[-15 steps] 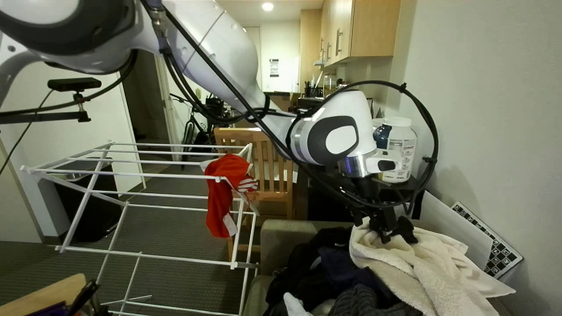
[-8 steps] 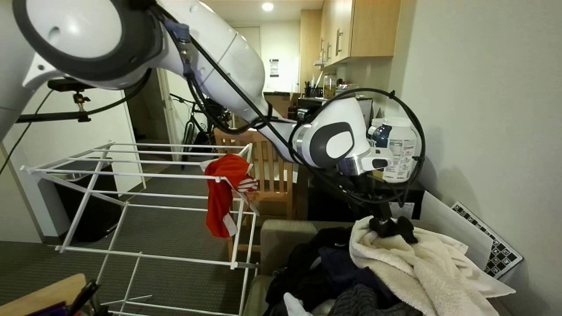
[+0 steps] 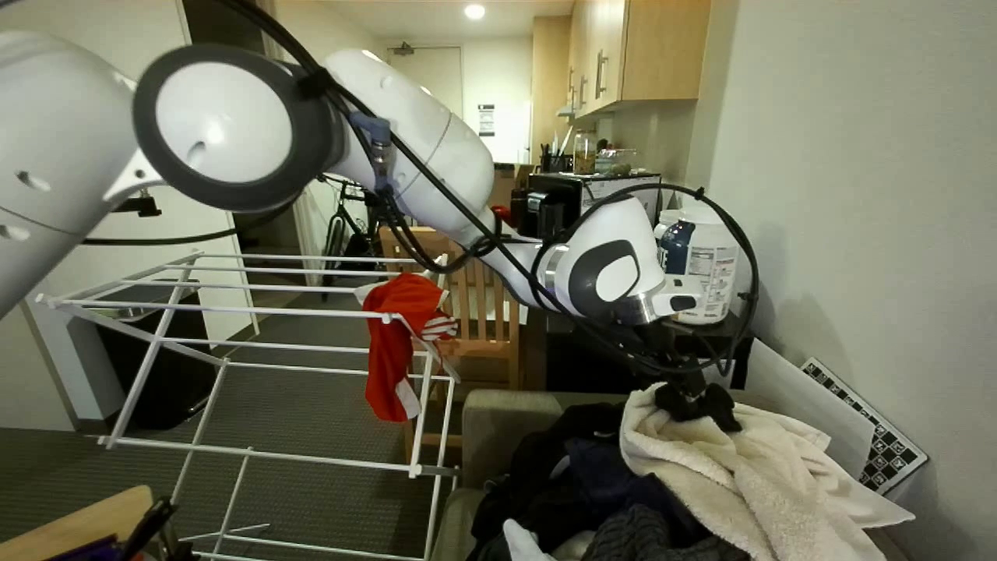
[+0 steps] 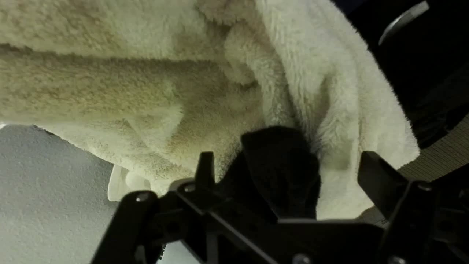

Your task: Put the black sock on the orange cloth on the white rack

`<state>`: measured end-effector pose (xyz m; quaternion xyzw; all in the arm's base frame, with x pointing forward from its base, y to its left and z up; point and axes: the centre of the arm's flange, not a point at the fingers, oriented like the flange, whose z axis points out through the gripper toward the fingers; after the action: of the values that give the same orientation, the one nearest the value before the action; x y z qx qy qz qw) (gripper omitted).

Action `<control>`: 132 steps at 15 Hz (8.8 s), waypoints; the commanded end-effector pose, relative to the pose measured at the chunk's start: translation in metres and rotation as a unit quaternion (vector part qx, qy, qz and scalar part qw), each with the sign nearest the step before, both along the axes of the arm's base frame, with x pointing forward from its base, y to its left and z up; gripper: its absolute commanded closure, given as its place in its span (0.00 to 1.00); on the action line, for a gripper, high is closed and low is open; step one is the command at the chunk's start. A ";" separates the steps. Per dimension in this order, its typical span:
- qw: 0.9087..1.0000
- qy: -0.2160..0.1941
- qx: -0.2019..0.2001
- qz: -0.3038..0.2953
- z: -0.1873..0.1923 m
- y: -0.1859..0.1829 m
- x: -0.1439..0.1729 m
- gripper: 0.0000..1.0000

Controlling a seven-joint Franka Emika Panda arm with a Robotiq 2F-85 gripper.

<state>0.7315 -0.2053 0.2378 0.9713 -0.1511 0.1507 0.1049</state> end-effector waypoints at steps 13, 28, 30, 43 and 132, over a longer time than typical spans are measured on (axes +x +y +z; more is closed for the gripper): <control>1.000 -0.014 -0.014 -0.013 0.007 -0.004 0.000 0.98; 0.991 0.022 0.078 0.107 0.157 0.083 -0.099 0.97; 0.988 0.033 0.093 0.120 0.170 0.094 -0.113 0.97; 0.992 0.065 0.057 0.095 0.134 0.025 -0.152 0.97; 0.992 0.009 0.026 -0.125 0.034 -0.032 -0.147 0.25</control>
<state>0.5851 -0.2408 0.2813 0.9517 -0.2687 0.1178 0.0901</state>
